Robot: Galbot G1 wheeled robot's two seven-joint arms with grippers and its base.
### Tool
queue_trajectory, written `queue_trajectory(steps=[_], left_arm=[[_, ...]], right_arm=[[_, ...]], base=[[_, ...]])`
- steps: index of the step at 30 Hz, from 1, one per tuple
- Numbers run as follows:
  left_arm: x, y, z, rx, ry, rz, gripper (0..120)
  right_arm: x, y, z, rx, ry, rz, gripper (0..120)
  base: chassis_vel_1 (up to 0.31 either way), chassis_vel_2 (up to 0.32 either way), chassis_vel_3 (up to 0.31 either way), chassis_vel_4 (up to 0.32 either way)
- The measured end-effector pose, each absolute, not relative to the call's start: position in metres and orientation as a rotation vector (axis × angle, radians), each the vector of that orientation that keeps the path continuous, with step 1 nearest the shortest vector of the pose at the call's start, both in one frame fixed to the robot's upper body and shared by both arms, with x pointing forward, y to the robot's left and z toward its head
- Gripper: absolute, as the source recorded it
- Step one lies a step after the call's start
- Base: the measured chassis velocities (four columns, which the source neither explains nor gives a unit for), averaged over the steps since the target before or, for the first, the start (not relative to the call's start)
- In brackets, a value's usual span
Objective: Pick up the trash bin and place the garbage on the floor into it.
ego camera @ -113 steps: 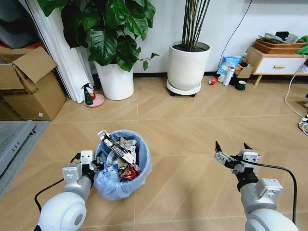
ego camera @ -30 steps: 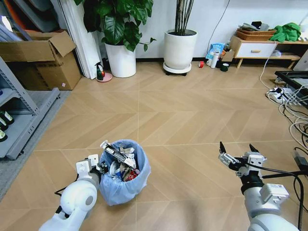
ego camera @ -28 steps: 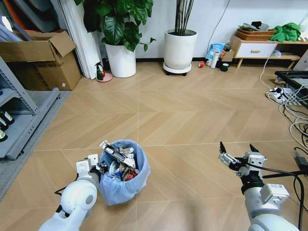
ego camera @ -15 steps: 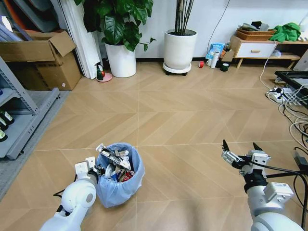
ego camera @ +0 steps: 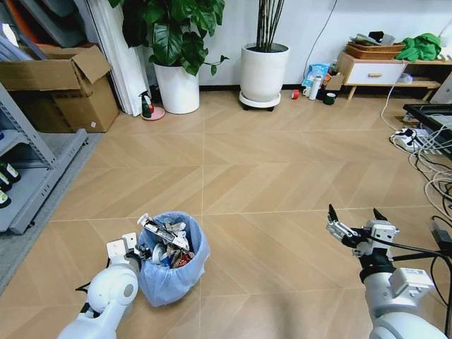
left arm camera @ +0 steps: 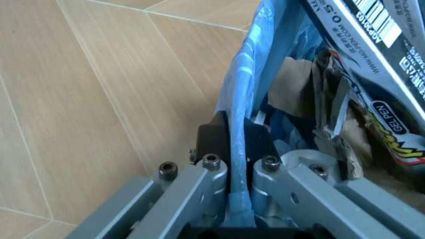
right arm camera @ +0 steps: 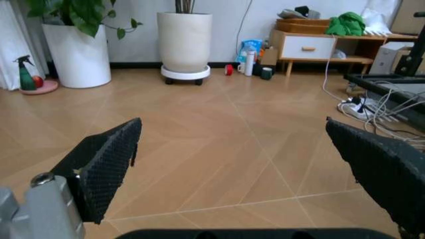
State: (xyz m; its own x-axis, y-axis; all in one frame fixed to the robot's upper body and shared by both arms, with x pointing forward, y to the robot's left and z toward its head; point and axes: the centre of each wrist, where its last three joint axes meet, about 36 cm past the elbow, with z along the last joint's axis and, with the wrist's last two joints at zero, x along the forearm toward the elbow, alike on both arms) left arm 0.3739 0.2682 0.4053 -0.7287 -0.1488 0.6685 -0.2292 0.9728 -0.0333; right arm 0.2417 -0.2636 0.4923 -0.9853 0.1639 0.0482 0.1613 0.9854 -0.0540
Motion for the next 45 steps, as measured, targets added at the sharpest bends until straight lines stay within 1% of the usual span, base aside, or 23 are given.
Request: queue_trajectory(steps=[7,9,10,15,16,17,18,19,20,21,23,25,26,27,29,30,33,34,37,38,41,43,45], left_arm=[[0.374,0.269,0.407,0.275,-2.391,0.15,1],[0.373,0.268,0.41,0.273,-2.395,0.16,11],[0.373,0.268,0.41,0.273,-2.395,0.16,11],[0.372,0.267,0.412,0.299,-2.396,0.163,33],[0.372,0.267,0.412,0.299,-2.396,0.163,33],[0.371,0.266,0.412,0.304,-2.396,0.162,36],[0.371,0.266,0.413,0.309,-2.399,0.162,42],[0.371,0.266,0.414,0.314,-2.403,0.163,45],[0.37,0.266,0.416,0.32,-2.408,0.162,52],[0.37,0.266,0.416,0.32,-2.408,0.162,52],[0.37,0.266,0.419,0.333,-2.42,0.158,59],[0.37,0.265,0.422,0.364,-2.441,0.153,68],[0.37,0.265,0.422,0.364,-2.441,0.153,68],[0.37,0.265,0.423,0.376,-2.45,0.153,72],[0.369,0.263,0.428,0.421,-2.494,0.152,84],[0.369,0.263,0.428,0.421,-2.494,0.152,84],[0.361,0.264,0.437,0.484,-2.646,0.122,96],[0.361,0.264,0.437,0.484,-2.646,0.122,96],[0.336,0.256,0.447,0.357,-2.796,0.045,108],[0.336,0.256,0.447,0.357,-2.796,0.045,108],[0.31,0.239,0.449,0.319,-2.913,-0.095,112],[0.309,0.238,0.449,0.318,-2.918,-0.101,112],[0.294,0.227,0.452,0.315,-2.97,-0.174,114]], right_arm=[[0.242,-0.265,0.496,-0.259,-3.089,0.083,100],[0.242,-0.265,0.496,-0.259,-3.091,0.084,100],[0.242,-0.265,0.496,-0.259,-3.091,0.084,100],[0.241,-0.265,0.498,-0.26,-3.096,0.083,100],[0.241,-0.265,0.498,-0.26,-3.096,0.083,100],[0.241,-0.265,0.499,-0.261,-3.097,0.083,100],[0.241,-0.265,0.499,-0.263,-3.099,0.084,100],[0.241,-0.265,0.5,-0.264,-3.1,0.085,100],[0.24,-0.265,0.5,-0.265,-3.102,0.085,100],[0.24,-0.265,0.5,-0.265,-3.102,0.085,100],[0.24,-0.265,0.501,-0.265,-3.104,0.084,100],[0.24,-0.265,0.502,-0.266,-3.109,0.084,100],[0.24,-0.265,0.502,-0.266,-3.109,0.084,100],[0.24,-0.265,0.503,-0.266,-3.11,0.084,100],[0.241,-0.266,0.505,-0.269,-3.116,0.083,100],[0.241,-0.266,0.505,-0.269,-3.116,0.083,100],[0.239,-0.267,0.511,-0.277,-3.12,0.067,100],[0.239,-0.267,0.511,-0.277,-3.12,0.067,100],[0.24,-0.27,0.512,-0.28,-3.109,0.063,100],[0.24,-0.27,0.512,-0.28,-3.109,0.063,100],[0.243,-0.274,0.513,-0.276,-3.092,0.064,100],[0.243,-0.274,0.513,-0.276,-3.091,0.064,100],[0.244,-0.277,0.51,-0.278,-3.073,0.067,100]], base=[[0.0,0.0,0.0,0.0],[0.0,0.0,0.0,0.0],[0.0,0.0,0.0,0.0],[0.0,0.0,0.0,0.0],[0.0,0.0,0.0,0.0],[0.0,0.0,0.0,0.0],[0.0,0.0,0.0,0.0],[0.0,0.0,0.0,0.0],[0.0,0.0,0.0,0.0],[0.0,0.0,0.0,0.0],[0.0,0.0,0.0,0.0],[0.0,0.0,0.0,0.0],[0.0,0.0,0.0,0.0],[0.0,0.0,0.0,0.0],[0.0,0.0,0.0,0.0],[0.0,0.0,0.0,0.0],[0.0,0.0,0.0,0.0],[0.0,0.0,0.0,0.0],[0.0,0.0,0.0,0.0],[0.0,0.0,0.0,0.0],[0.0,0.0,0.0,0.0],[0.0,0.0,0.0,0.0],[0.0,0.0,0.0,0.0]])
